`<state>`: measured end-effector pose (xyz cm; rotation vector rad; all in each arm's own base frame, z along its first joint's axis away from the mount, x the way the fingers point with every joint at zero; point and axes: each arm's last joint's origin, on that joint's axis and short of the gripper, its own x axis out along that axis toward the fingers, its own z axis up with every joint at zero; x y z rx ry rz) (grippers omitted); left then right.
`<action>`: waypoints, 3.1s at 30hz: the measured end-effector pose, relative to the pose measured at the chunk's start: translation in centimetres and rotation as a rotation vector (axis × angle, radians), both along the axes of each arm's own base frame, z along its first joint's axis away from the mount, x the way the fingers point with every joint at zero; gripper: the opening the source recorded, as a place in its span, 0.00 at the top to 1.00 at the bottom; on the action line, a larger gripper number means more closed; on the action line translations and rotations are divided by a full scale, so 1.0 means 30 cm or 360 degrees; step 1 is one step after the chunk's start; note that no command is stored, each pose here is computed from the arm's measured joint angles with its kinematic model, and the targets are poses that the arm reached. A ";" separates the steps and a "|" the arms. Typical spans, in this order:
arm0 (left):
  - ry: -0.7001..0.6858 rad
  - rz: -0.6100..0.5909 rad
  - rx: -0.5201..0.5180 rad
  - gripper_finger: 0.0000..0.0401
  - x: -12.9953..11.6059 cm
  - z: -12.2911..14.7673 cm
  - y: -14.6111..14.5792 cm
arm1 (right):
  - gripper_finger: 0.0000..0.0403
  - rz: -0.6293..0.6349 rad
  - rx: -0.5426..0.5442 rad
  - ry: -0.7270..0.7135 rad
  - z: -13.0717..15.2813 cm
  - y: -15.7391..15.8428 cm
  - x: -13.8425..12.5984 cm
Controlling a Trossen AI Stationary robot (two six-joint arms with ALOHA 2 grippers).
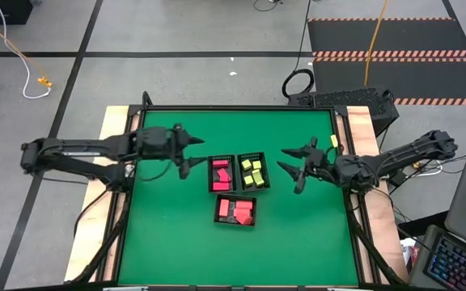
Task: Sort & place blocks by color
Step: Return to Home Position
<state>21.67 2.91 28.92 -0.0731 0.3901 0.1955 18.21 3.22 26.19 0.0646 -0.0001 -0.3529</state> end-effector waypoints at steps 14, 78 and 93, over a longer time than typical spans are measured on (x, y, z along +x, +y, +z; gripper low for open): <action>-0.0413 0.0044 0.0066 0.41 -0.328 -0.131 -0.037 | 0.64 0.0127 -0.0113 -0.0404 -0.124 -0.027 -0.165; -0.0535 -0.0225 0.0030 0.98 -0.398 -0.403 -0.063 | 1.00 0.0286 -0.0018 0.0025 -0.319 -0.063 -0.294; -0.0456 -0.0225 0.0066 0.97 -0.387 -0.416 -0.061 | 1.00 0.0242 -0.0114 0.0099 -0.327 -0.064 -0.290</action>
